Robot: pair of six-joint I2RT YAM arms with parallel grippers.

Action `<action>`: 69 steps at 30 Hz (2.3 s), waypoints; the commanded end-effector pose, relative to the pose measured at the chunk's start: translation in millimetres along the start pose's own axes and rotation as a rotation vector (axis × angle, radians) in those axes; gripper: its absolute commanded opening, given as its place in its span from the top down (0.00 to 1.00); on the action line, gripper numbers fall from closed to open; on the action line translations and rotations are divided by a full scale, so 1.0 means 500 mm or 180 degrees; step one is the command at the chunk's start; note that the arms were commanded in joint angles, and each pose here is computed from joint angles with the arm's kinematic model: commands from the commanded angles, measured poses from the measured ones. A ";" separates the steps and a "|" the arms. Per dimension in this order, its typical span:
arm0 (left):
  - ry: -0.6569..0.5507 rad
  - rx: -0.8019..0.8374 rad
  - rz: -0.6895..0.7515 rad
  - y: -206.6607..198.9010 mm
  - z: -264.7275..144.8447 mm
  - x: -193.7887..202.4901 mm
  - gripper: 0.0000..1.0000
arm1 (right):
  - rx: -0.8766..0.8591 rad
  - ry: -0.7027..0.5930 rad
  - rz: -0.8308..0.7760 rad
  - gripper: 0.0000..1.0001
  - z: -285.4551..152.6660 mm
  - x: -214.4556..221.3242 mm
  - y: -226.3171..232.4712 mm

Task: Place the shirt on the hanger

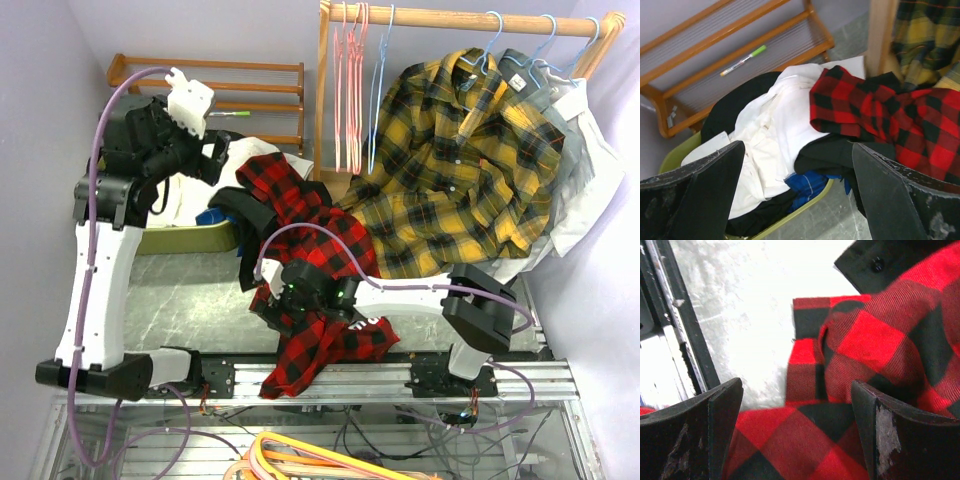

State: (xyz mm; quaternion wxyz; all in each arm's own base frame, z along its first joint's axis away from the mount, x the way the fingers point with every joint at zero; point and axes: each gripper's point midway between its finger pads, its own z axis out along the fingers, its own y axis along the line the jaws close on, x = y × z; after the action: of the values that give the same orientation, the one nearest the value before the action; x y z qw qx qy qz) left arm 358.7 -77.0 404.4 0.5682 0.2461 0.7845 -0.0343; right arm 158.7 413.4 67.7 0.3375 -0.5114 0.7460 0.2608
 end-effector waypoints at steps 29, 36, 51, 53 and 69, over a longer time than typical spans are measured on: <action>0.0703 0.2437 0.1554 -0.223 -0.074 0.287 0.08 | -0.0522 -0.0835 0.0000 1.00 -0.158 -0.138 0.032; 0.0720 0.2198 0.1947 -0.182 -0.027 0.291 0.16 | -0.0498 -0.0937 0.0408 0.54 -0.163 -0.122 -0.013; 0.1225 -0.0560 0.0162 0.035 0.007 0.281 0.22 | -0.0012 -0.0304 0.0159 0.25 0.022 -0.081 -0.041; 0.1327 -0.0822 0.0085 0.056 -0.010 0.297 0.23 | -0.0006 -0.0166 0.0159 0.26 0.043 -0.059 -0.044; 0.1327 0.0597 0.0114 -0.083 -0.026 0.336 0.28 | -0.0069 0.0121 0.0189 0.84 0.070 0.000 -0.037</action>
State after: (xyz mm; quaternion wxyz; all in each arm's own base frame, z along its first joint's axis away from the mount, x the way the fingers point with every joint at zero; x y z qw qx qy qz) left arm 311.5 -17.6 252.7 0.3892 0.2393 0.8882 0.0483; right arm 183.5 432.8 46.5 0.3101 -0.4964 0.7634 0.2733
